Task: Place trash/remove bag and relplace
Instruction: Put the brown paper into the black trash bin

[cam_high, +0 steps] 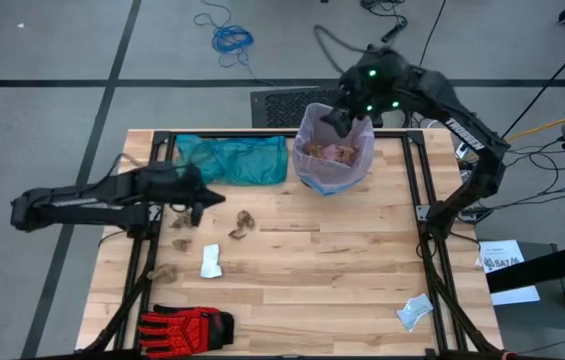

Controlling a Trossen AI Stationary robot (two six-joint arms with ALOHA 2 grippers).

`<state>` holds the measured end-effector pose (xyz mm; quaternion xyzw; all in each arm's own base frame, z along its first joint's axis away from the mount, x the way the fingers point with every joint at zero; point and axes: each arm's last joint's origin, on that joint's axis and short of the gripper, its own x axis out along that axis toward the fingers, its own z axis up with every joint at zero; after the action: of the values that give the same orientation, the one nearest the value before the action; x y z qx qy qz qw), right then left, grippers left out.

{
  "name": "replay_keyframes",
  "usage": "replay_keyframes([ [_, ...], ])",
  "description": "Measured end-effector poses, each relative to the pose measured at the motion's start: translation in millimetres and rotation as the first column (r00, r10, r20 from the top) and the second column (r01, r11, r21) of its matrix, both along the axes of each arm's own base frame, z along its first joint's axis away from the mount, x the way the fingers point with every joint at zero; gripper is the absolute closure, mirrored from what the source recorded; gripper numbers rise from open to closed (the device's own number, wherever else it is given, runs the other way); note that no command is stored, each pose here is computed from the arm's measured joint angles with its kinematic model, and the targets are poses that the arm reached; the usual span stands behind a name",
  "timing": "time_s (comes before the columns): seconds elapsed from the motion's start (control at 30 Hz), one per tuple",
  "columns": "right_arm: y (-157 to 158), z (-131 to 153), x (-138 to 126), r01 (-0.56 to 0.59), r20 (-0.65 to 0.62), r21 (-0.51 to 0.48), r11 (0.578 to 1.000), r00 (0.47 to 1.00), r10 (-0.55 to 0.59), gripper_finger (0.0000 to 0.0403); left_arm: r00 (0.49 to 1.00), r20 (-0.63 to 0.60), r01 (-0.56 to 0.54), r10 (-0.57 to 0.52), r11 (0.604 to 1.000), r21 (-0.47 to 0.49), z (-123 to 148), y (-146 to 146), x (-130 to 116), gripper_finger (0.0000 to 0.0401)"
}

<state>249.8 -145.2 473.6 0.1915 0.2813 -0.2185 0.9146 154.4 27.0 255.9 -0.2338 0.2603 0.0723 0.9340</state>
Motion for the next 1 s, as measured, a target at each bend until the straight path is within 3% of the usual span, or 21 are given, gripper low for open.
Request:
replay_keyframes([
  [0.1,7.6,22.2,-7.5,-0.001,0.073,-0.040,0.999,0.997,0.004,0.0118,0.984,-0.167,0.048,-0.055,0.998,-0.041,-8.1,2.1,16.3,0.0401],
  [0.23,14.0,41.0,-15.6,0.000,0.138,-0.075,0.997,0.990,0.011,0.0122,0.937,-0.350,-0.054,-0.008,0.984,-0.169,-31.3,6.0,35.4,0.0387],
  [0.37,16.1,45.7,-17.8,0.000,0.153,-0.085,0.996,0.988,0.013,0.0123,0.891,-0.454,-0.161,0.022,0.949,-0.270,-53.6,8.5,52.1,0.0346],
  [0.6,16.4,43.7,-18.4,-0.005,0.132,-0.079,0.997,0.991,0.016,0.0124,0.897,-0.439,-0.208,0.056,0.929,-0.306,-75.2,14.1,79.4,0.0256],
  [0.73,16.6,43.1,-18.6,-0.006,0.126,-0.077,0.997,0.992,0.016,0.0124,0.858,-0.511,-0.239,0.057,0.924,-0.298,-96.8,16.2,87.5,0.0226],
  [0.9,16.5,43.0,-18.6,-0.015,0.120,-0.090,0.996,0.992,0.026,0.0124,0.803,-0.592,-0.295,0.074,0.912,-0.286,-121.5,18.2,95.1,0.0230],
  [1.0,16.5,43.0,-18.6,-0.016,0.119,-0.091,0.996,0.993,0.027,0.0124,0.813,-0.577,-0.293,0.079,0.912,-0.288,-123.4,18.9,98.0,0.0274],
])
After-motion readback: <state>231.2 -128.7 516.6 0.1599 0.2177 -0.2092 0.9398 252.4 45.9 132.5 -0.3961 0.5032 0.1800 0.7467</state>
